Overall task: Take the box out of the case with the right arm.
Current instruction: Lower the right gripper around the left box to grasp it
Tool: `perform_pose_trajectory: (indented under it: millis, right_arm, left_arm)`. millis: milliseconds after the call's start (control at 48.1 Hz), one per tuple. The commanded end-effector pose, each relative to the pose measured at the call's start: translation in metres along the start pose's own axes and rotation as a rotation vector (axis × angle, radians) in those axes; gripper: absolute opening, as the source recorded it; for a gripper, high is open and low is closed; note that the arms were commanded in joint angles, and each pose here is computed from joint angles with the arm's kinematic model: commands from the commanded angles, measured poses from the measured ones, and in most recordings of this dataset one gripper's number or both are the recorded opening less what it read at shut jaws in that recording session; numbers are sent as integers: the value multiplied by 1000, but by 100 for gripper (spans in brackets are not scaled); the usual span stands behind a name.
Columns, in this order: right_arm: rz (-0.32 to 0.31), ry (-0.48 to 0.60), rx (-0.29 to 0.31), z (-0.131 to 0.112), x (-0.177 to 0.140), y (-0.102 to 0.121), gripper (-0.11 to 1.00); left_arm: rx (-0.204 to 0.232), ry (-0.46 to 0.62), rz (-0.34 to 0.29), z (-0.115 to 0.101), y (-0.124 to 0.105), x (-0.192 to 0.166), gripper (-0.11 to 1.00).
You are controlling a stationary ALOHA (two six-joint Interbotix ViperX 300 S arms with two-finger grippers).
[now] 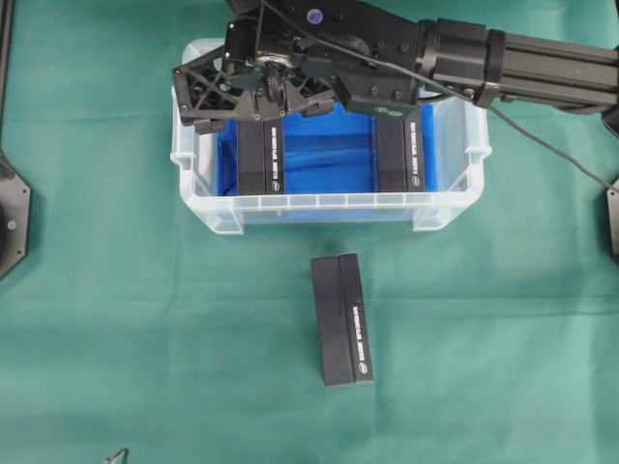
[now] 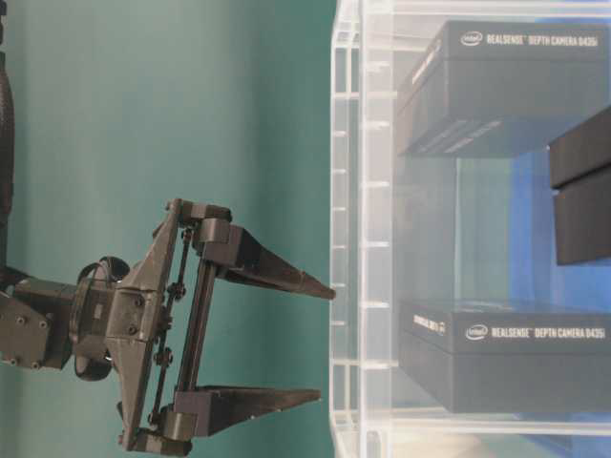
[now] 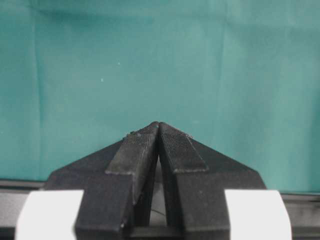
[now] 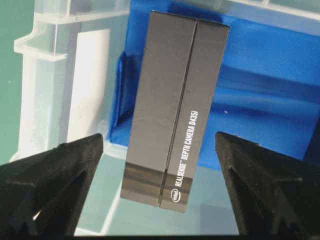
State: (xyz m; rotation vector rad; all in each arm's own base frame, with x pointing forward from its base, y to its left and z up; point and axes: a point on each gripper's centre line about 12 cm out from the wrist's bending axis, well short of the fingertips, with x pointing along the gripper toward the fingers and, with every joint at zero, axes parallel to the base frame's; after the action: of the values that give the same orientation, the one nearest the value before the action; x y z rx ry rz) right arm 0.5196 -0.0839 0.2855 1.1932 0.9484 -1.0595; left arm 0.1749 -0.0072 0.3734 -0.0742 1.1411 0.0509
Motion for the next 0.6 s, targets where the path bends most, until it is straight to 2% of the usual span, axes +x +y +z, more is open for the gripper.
perform_pose_trajectory:
  millis: [0,583]
  right_arm:
    - [42,-9,2,1,-18,3,95]
    - [42,-11,5,-2,-18,3,95]
  left_arm:
    - [1,-14,0,3,0,-3,0]
    - [1,-12,0,3,-1,-3,0]
